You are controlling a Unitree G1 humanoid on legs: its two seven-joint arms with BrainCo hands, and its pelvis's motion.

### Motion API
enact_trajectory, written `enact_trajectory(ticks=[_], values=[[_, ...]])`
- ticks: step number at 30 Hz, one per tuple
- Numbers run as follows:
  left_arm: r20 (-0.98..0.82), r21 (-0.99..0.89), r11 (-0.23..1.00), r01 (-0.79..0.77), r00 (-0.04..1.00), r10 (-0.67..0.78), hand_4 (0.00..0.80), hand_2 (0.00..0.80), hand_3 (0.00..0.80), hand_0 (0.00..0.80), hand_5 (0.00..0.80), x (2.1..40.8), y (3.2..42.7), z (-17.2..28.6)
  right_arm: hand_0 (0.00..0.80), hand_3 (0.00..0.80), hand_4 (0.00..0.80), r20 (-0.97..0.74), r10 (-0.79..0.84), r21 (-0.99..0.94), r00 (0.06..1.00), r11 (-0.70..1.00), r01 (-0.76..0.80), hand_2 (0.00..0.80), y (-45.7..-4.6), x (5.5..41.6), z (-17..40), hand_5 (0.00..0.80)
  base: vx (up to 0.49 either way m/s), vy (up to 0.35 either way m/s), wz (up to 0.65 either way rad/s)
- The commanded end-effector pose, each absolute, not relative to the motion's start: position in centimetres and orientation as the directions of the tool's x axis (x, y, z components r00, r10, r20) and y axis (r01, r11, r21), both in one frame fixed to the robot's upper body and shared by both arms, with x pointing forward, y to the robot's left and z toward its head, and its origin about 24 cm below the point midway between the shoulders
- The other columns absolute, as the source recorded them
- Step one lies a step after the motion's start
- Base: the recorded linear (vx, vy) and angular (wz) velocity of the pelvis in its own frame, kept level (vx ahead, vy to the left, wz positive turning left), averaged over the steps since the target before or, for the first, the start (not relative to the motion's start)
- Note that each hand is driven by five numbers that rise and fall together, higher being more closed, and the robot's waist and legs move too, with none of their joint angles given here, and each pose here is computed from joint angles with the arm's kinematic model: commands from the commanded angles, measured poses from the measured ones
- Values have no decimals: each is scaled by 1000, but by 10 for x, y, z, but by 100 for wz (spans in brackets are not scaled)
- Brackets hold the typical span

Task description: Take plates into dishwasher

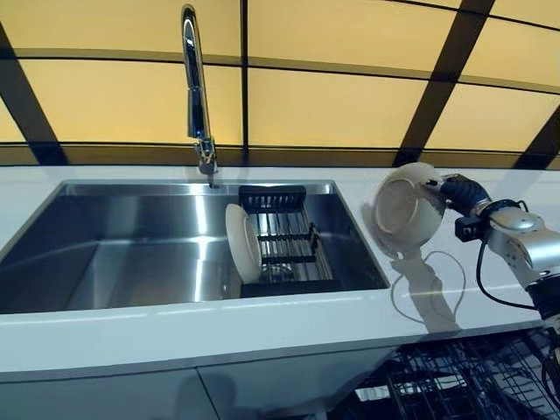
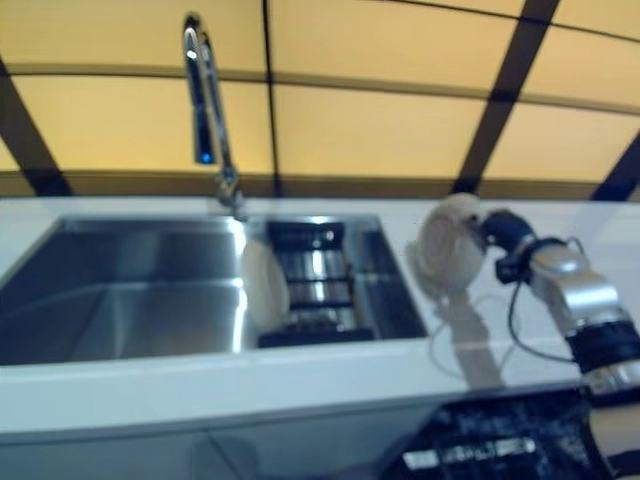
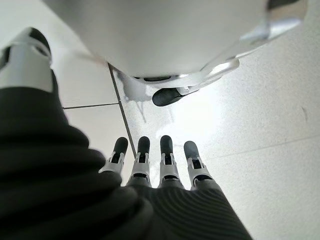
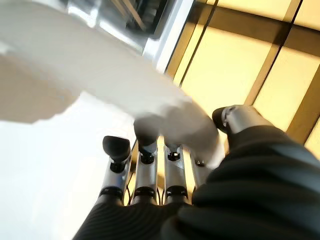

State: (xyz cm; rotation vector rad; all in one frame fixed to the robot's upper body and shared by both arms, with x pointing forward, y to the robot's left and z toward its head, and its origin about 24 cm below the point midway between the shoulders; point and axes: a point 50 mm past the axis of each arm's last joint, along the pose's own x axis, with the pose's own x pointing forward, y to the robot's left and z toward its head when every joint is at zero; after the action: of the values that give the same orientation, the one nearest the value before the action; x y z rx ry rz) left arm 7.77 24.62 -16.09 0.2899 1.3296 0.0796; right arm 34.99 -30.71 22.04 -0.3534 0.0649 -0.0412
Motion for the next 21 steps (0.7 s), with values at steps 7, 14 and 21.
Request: enact_trajectory(ticks=[7, 14, 21], values=[[-931, 308, 950, 55, 222, 289, 0, 0, 0, 0, 0, 79, 266, -156, 800, 800, 800, 101, -44, -408, 994, 909, 82, 800, -318, 346, 273, 800, -142, 6, -63], [-928, 314, 949, 36, 222, 298, 0, 0, 0, 0, 0, 75, 269, -156, 800, 800, 800, 114, -36, -379, 993, 922, 77, 800, -323, 347, 285, 800, -89, -89, -54], [-924, 321, 947, 27, 229, 307, 0, 0, 0, 0, 0, 79, 264, -157, 800, 800, 800, 80, -68, -411, 994, 907, 95, 800, -336, 340, 296, 800, -78, -88, -24]])
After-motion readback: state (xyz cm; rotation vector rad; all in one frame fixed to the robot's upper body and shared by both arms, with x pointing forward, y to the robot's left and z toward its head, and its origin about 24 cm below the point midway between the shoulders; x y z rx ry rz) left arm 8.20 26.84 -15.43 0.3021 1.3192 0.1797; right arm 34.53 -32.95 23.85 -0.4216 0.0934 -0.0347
